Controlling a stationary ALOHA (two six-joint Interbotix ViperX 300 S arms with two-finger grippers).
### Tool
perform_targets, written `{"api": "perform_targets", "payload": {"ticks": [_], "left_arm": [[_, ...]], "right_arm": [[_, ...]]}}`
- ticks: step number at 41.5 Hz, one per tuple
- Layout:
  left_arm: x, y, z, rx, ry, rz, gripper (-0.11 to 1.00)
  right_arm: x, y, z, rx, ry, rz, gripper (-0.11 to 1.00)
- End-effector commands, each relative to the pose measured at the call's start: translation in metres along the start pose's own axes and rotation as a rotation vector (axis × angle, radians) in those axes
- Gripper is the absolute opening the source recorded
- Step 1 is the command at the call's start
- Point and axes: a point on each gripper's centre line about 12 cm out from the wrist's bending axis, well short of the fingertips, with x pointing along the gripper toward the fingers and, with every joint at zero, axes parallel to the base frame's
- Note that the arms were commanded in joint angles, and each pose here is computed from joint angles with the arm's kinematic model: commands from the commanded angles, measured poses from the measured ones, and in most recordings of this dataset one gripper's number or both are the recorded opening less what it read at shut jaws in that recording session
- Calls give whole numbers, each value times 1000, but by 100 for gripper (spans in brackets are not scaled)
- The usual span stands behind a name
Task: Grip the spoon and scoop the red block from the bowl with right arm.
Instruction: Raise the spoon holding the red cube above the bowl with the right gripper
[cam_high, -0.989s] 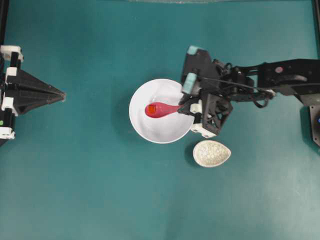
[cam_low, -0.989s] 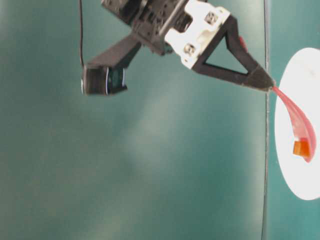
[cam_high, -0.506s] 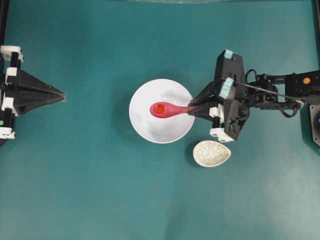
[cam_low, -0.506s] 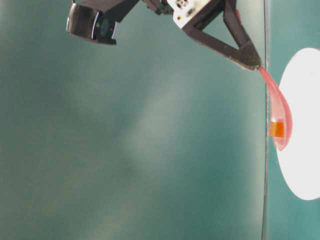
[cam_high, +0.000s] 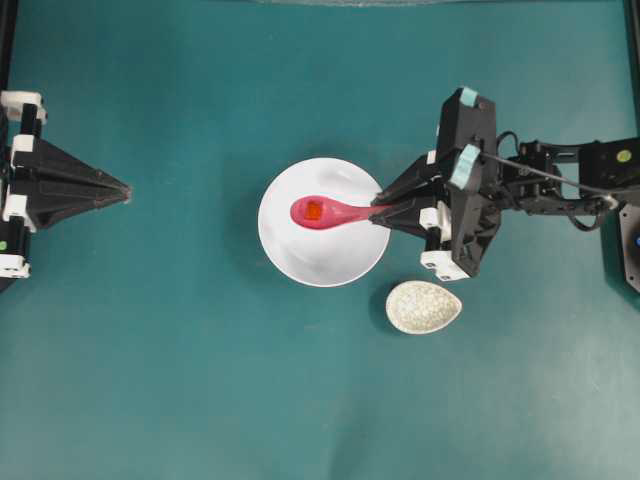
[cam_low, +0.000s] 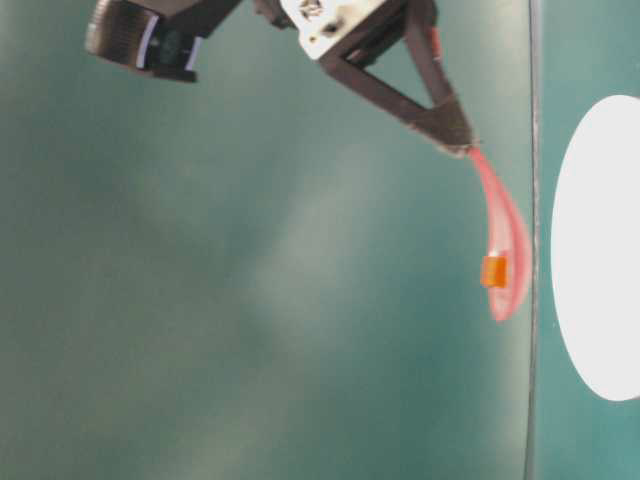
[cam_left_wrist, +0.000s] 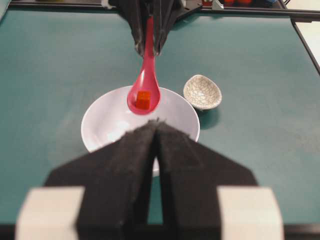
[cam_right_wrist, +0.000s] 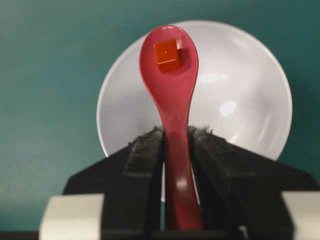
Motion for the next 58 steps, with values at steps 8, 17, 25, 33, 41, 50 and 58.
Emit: {"api": "perform_targets", "payload": {"ticks": [8,17,25,33,41,50,58], "left_arm": [[1,0,13,-1,-29,-2,0],[2,0,12,-1,-28,-2,0],[2,0,12,-1,-28,-2,0],[1,0,13,-1,-29,-2,0],[1,0,12,0,-23,-2,0],[1,0,12,0,-21,-2,0],[1,0,12,-3,-21,-2,0]], "right_arm": [[-20,10,28,-2,-64,31,25],[-33,13,42,-2,-95,41,25],[-42,14,52,-1,-112,46,25],[-48,15,58,0,-106,49,25],[-52,18,68,-4,-113,55,25],[-54,20,73,-6,-117,58,25],[-58,21,75,-6,-129,61,25]]}}
